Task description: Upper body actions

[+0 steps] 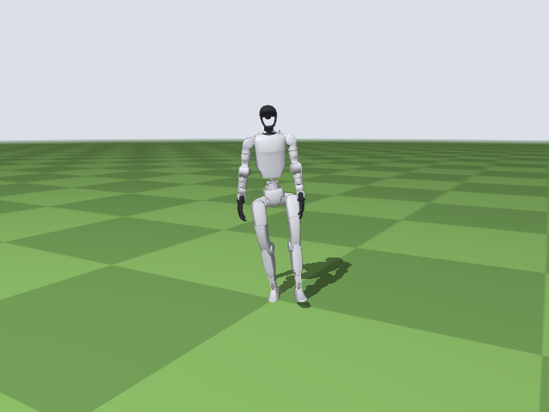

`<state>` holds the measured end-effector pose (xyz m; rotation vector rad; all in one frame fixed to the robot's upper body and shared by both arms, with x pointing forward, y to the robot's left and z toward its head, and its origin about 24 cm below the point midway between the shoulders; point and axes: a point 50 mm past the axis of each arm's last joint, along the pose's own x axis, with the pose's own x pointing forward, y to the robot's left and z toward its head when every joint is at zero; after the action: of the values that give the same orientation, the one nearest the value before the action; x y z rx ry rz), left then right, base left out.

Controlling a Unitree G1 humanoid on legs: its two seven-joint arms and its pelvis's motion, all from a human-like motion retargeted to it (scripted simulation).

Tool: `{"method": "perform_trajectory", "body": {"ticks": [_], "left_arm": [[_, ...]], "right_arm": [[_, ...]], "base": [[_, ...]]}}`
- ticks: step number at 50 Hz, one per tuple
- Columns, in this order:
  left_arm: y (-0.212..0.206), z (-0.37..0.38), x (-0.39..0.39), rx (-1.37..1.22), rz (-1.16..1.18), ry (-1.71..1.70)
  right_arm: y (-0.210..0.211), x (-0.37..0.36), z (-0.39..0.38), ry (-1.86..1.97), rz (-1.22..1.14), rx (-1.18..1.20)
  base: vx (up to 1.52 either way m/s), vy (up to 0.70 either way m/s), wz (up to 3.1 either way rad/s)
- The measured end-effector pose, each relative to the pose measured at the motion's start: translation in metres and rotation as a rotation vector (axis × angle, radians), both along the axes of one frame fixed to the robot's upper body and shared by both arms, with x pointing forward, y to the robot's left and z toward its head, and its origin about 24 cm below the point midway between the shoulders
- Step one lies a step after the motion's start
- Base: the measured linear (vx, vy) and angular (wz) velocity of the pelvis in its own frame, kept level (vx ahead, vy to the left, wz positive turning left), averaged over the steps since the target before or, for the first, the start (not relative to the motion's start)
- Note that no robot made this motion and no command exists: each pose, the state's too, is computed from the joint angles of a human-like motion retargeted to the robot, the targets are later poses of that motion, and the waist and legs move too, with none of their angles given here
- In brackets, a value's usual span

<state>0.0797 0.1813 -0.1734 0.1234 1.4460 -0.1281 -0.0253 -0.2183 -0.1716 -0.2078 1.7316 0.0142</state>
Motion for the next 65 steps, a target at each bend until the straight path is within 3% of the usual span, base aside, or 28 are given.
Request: {"method": "perform_trajectory", "body": {"ticks": [10, 20, 46, 65], "left_arm": [[-0.004, -0.004, -0.030, 0.017, 0.076, 0.065], [-0.007, -0.005, -0.089, 0.031, 0.501, 0.226], [0.001, -0.006, -0.080, 0.020, 0.211, 0.206], [-0.005, -0.007, -0.079, 0.027, 0.160, 0.207]], "right_arm": [[0.010, -0.025, 0.000, 0.049, -0.004, 0.011], [0.023, -0.012, -0.005, -0.029, 0.039, 0.020], [0.028, 0.001, -0.007, -0.045, 0.030, 0.067], [0.042, 0.012, -0.008, -0.076, 0.022, 0.133]], "base": [[0.32, 0.13, 2.81], [0.53, 0.19, 2.35], [0.20, -0.12, 1.24], [-0.11, -0.14, 1.16]]}}
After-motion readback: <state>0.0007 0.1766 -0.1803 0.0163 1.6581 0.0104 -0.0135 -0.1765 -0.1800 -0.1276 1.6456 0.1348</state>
